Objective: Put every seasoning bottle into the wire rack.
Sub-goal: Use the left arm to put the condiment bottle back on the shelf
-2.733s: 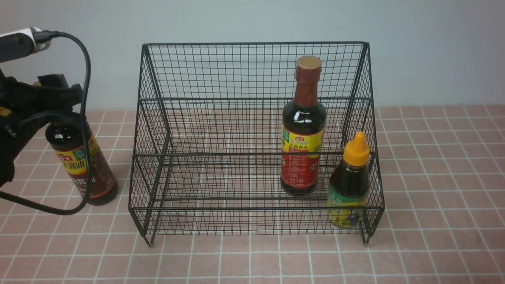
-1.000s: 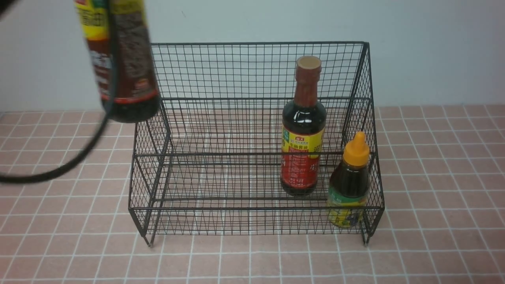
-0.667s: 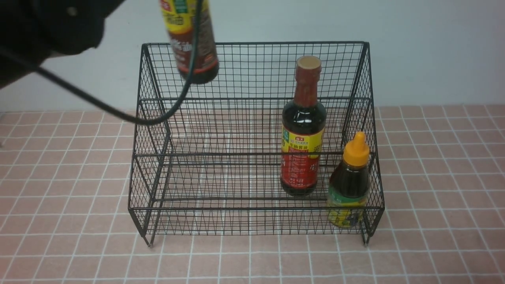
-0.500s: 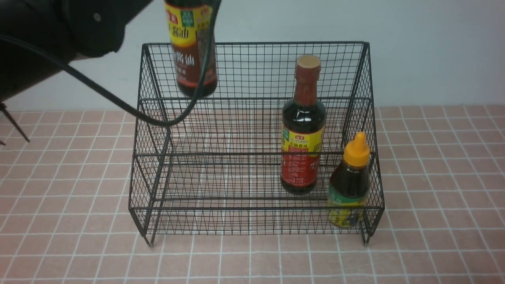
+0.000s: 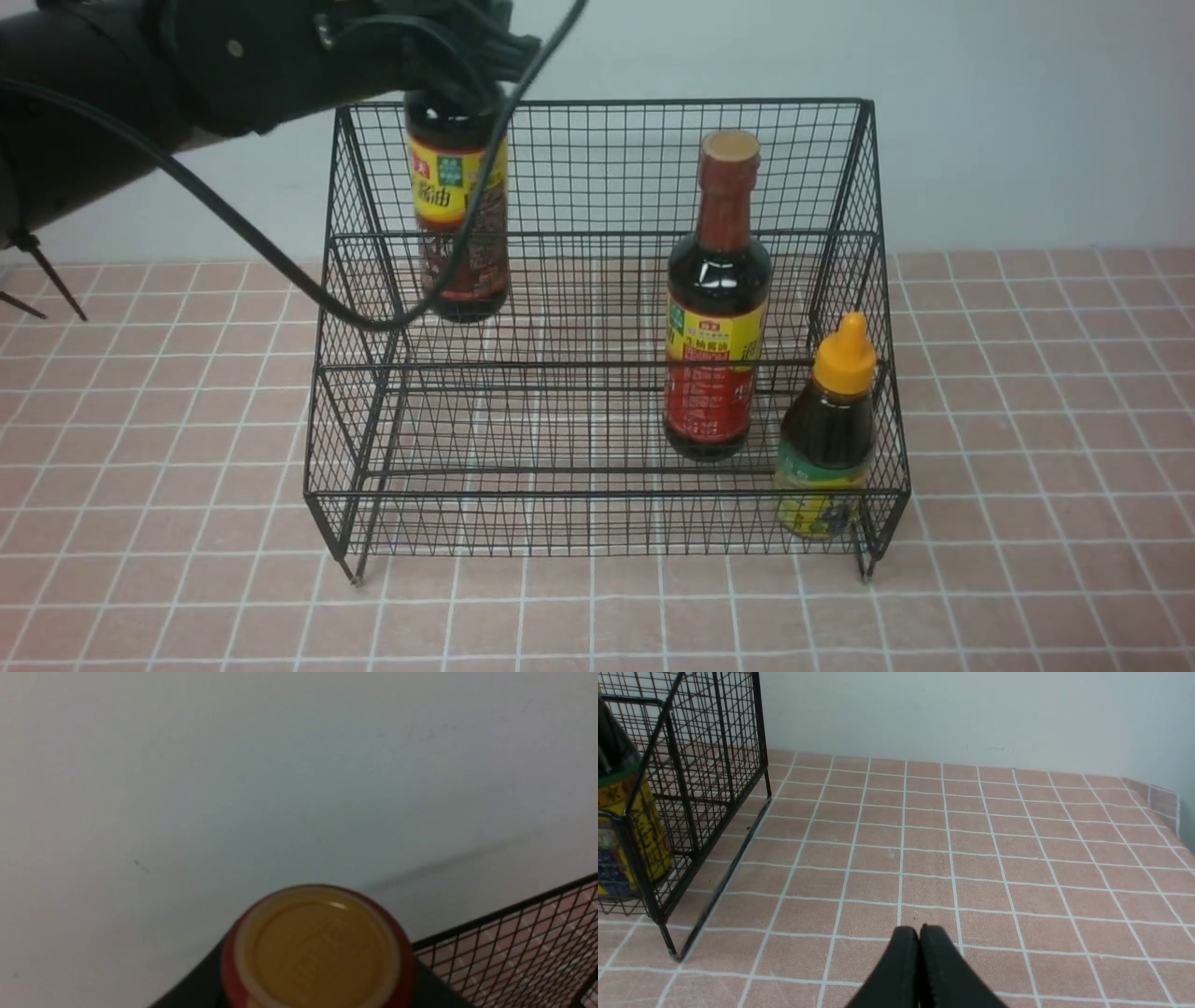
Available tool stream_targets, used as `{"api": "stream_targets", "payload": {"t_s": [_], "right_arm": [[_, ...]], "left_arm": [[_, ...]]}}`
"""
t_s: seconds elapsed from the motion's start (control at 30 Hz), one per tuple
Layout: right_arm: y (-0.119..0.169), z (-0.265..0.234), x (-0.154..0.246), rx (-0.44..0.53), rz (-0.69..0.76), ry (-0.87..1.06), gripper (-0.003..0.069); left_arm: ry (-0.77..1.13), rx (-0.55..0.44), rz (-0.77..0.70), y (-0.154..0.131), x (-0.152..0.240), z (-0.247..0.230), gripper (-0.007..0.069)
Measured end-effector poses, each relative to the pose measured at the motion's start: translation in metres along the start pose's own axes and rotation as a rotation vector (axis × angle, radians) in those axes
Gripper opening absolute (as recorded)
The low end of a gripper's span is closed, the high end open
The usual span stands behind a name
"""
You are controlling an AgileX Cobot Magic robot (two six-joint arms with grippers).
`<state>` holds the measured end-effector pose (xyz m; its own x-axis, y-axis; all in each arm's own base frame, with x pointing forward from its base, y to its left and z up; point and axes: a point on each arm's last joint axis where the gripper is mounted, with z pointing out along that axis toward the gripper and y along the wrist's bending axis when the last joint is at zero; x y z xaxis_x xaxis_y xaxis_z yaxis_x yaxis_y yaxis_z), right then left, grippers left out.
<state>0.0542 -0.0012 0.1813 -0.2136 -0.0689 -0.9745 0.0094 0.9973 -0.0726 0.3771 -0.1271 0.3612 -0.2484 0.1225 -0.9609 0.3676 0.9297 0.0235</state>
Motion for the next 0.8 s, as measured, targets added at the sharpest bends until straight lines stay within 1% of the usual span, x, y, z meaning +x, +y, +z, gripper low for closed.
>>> {"api": "stream_targets", "payload": {"t_s": [0.13,0.47,0.8], "right_arm": [[0.000,0.000,0.000,0.000,0.000,0.000,-0.0015],[0.000,0.000,0.000,0.000,0.000,0.000,-0.0015],[0.000,0.000,0.000,0.000,0.000,0.000,-0.0015]], "left_arm": [[0.068,0.009,-0.050,0.008,0.007,0.001,0.0256],[0.197,0.042,-0.071,0.006,0.036,0.022,0.0256],[0.196,0.043,-0.070,0.006,0.036,0.025,0.0256]]}}
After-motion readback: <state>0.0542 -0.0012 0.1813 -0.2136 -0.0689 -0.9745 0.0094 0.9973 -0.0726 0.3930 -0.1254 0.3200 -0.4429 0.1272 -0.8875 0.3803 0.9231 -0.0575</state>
